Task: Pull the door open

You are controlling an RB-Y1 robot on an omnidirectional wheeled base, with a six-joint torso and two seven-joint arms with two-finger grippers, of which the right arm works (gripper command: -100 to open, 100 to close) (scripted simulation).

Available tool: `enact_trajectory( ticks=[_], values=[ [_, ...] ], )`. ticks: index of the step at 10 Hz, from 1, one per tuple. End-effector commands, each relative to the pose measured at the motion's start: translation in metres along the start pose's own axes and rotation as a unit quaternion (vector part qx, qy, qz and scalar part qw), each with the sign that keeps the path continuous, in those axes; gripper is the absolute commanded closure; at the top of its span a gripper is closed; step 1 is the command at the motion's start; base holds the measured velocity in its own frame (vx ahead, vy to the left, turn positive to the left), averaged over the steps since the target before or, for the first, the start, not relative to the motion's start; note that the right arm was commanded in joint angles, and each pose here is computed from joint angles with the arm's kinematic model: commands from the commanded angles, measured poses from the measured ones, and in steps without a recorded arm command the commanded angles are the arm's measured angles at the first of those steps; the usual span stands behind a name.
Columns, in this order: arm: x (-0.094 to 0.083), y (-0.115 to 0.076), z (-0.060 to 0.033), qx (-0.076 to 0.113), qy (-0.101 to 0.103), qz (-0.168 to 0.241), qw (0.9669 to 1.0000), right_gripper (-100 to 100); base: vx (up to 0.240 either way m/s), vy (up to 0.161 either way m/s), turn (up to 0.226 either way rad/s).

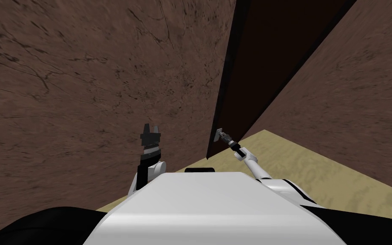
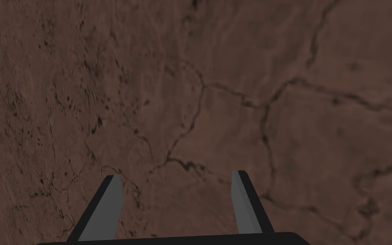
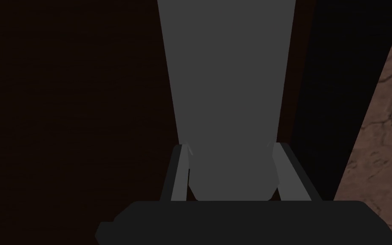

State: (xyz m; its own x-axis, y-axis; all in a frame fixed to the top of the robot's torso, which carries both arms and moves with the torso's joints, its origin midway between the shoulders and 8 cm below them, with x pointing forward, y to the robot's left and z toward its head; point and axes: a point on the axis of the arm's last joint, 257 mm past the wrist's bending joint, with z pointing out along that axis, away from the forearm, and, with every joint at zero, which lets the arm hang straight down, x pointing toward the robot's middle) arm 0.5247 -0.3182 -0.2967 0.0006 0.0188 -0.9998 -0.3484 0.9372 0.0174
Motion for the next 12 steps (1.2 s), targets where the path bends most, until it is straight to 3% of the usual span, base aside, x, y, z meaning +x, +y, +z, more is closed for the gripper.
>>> enact_trajectory(
  ticks=[1,2,7,11,12],
  values=[
    [-0.001,0.0,0.0001,0.0,-0.001,0.0,1.0,100,0.0,0.0,0.0],
    [-0.001,0.0,0.0001,0.0,-0.001,0.0,1.0,100,0.0,0.0,0.0],
    [-0.004,0.009,0.009,-0.005,-0.008,0.077,0.997,100,-0.026,-0.027,0.001],
    [-0.007,0.017,0.0159,-0.009,-0.013,0.134,0.9909,100,-0.041,-0.036,-0.003],
    [-0.009,0.02,0.0185,-0.011,-0.015,0.155,0.9877,100,-0.03,-0.025,-0.006]
  ],
)
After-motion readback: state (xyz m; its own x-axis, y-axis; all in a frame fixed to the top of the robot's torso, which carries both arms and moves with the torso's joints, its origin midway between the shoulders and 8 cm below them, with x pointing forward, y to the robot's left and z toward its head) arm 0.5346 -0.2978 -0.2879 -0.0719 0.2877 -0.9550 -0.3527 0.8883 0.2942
